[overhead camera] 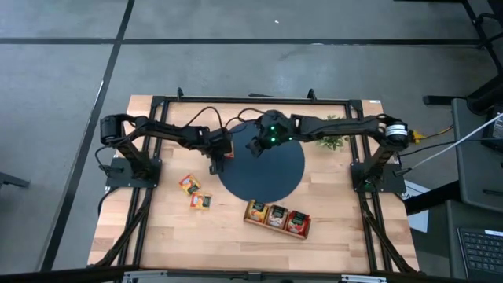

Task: Pick & Place Tea
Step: Put the yellow tea bag into the left section of the wooden organizer

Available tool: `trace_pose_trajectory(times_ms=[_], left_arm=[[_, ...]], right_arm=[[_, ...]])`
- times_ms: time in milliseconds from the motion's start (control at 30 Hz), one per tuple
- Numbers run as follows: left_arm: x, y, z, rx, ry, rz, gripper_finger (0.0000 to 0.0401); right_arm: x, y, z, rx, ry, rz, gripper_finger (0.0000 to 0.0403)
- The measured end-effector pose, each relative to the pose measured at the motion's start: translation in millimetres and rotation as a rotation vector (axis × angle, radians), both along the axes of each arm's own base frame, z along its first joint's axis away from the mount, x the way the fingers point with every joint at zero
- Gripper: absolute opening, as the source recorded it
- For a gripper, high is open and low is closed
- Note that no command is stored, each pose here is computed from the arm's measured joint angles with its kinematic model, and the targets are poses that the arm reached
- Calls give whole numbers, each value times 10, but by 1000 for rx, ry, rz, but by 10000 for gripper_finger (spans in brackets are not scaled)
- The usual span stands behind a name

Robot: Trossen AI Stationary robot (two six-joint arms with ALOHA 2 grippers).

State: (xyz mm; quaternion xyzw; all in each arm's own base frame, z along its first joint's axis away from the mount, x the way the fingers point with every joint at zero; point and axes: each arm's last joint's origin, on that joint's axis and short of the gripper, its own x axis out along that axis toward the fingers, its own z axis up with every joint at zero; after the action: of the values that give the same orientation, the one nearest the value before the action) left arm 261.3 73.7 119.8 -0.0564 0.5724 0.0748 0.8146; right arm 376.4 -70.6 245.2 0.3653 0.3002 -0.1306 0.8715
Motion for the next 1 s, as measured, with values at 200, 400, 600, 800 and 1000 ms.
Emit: trace_pose_trajectory(times_ms=[200, 400, 600, 800, 1000], left_arm=[[15, -49, 0, 3, -1, -30, 3], [24, -59, 0, -7, -13, -26, 3], [25, -58, -1, -11, -16, -8, 3], [49, -57, -4, -14, -47, -3, 3], [61, -54, -4, -18, -60, 13, 3]], right_arm=[[168, -59, -272, -35, -1, -3, 164], [249, -177, -533, -54, 39, -50, 184], [363, -284, -783, -49, 2, -27, 170], [425, -301, -906, -63, -23, -19, 161], [474, -305, -1032, -42, -42, 0, 161]])
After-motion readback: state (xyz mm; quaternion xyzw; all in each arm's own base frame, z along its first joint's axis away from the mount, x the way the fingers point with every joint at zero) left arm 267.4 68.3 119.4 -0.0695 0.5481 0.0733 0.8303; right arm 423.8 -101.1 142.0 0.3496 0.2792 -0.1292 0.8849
